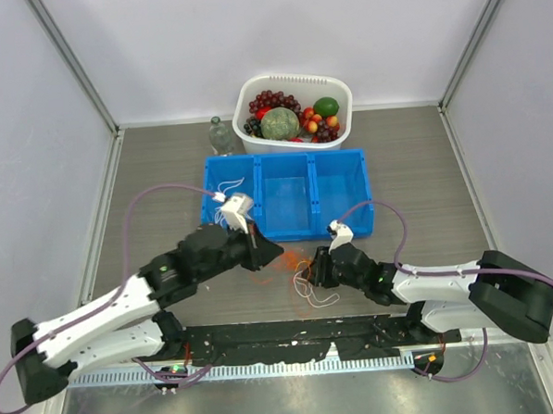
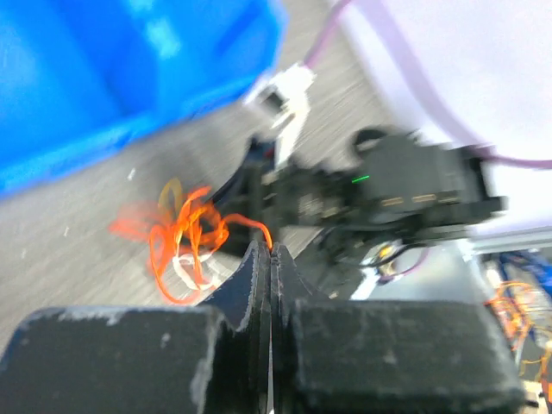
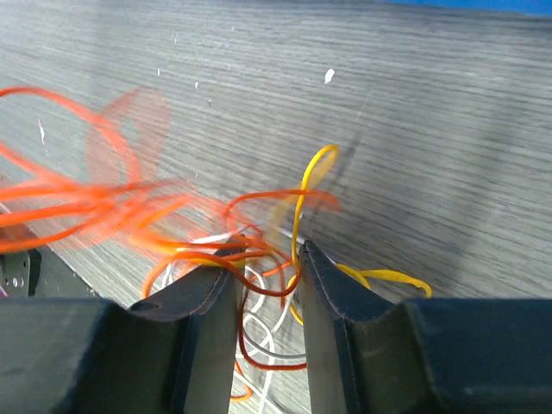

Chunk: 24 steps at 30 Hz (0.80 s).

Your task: Untangle the cables

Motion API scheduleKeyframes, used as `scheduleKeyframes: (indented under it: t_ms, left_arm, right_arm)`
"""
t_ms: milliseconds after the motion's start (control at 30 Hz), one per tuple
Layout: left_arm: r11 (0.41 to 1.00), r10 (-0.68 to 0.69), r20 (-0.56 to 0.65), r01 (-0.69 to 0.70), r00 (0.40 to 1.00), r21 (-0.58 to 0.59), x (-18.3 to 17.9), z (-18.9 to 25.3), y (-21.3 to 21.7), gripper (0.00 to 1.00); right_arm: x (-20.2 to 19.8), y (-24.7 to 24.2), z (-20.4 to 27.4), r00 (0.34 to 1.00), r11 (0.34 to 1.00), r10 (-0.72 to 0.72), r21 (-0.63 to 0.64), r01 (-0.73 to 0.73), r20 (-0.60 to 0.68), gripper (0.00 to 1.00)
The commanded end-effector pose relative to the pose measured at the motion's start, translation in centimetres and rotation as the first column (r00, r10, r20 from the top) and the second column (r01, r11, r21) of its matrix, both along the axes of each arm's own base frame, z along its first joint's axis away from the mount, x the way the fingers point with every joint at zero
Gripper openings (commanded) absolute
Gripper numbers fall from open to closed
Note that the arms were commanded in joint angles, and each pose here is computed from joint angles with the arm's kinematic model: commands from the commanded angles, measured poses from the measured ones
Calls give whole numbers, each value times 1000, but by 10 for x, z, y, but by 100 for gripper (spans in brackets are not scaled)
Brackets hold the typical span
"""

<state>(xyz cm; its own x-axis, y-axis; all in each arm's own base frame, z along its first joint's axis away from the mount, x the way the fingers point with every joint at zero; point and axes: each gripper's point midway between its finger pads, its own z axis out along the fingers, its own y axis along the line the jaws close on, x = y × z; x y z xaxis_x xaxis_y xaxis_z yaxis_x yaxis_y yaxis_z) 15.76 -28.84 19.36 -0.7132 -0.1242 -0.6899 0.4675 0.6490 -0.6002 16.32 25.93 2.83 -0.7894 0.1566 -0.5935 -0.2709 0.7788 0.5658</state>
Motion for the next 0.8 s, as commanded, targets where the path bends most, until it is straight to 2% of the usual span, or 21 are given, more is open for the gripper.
scheduleKeyframes:
  t_ms: [0,167,367,600,767]
  left_arm:
    - [991,-28,226,57,974,-124,-11,110,21,0]
    - [959,-68,362,161,930,-234,-32,199,33,0]
    - [926,-24,488,203,873,-318,-41,283,48,0]
    - [913,-11,582,246,813,-326,-49,346,58,0]
    - [906,57,638,228,768,-356,-50,389,76,0]
  right_arm:
    - [13,-10,-5,993,992,-122,-11,122,5,37]
    - [17,-13,-12,988,987,-156,-28,156,1,36]
    - [16,-25,-27,978,976,-207,-78,204,-25,36]
    - [15,-37,-32,971,967,-237,-101,234,-18,36]
    - [16,-39,-30,969,963,-247,-110,244,-11,36]
